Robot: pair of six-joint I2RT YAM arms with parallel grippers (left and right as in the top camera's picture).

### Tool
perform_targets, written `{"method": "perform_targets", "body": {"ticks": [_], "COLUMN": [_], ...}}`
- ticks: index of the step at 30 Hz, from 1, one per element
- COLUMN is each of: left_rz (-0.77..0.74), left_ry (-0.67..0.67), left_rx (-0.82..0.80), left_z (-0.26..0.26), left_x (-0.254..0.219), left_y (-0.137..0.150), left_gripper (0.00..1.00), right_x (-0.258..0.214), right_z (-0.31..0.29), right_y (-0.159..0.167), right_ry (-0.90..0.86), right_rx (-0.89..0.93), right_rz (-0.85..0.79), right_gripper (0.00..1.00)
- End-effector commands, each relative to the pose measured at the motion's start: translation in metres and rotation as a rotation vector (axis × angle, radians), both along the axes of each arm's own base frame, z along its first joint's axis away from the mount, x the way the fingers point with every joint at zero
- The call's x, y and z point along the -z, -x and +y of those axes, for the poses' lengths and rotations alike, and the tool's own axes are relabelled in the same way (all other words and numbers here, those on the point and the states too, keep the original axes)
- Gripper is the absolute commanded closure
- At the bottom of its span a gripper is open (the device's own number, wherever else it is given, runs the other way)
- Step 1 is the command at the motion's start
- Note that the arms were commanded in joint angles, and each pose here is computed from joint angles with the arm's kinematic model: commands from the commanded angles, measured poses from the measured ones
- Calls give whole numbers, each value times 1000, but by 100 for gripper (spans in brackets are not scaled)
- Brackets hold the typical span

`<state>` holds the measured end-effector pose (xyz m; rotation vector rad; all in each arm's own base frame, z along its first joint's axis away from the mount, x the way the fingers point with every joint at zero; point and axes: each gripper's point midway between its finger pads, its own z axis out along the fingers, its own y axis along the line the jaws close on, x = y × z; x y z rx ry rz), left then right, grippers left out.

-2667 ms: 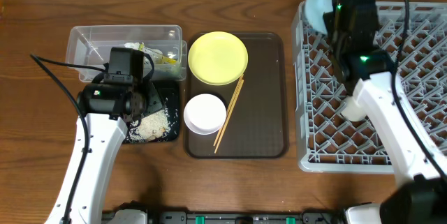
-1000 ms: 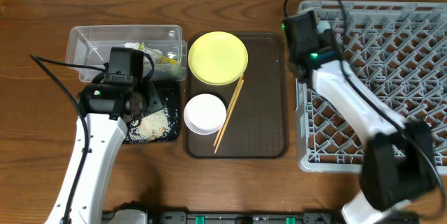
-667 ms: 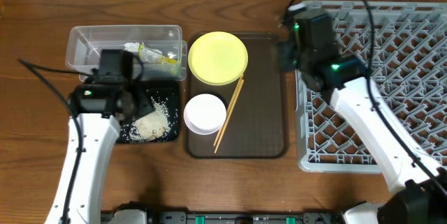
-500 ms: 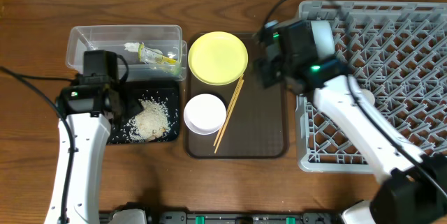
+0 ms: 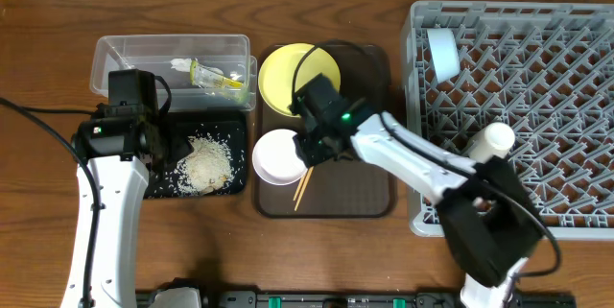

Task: Sort waste into correct bins and load items into the dishwasher rack
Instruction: 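Grasp the pink bowl on the brown tray with the right gripper, then carry the pink bowl into the rack and set it beside the blue bowl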

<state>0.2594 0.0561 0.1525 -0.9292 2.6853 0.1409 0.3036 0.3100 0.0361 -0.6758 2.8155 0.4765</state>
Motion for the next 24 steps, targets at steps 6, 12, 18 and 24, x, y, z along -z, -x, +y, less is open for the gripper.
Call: {"method": "perform_targets", "body": {"ticks": [6, 12, 18, 24], "left_rz": [-5, -9, -9, -10], "left_ry": [-7, 18, 18, 18], "left_rx": [-11, -4, -4, -4], "left_z": [2, -2, -2, -2], "left_x": [-3, -3, -3, -3], "left_y": [0, -1, -1, -1], "left_gripper": [33, 33, 33, 33], "right_x": [5, -47, -131, -194], "right_z": [-5, -46, -104, -210], "right_y": [-13, -57, -89, -118], "right_ry": [36, 78, 29, 221], "right_rx": [116, 251, 341, 519], "right_rz": [-30, -222, -415, -658], "right_gripper": [93, 99, 99, 99]}}
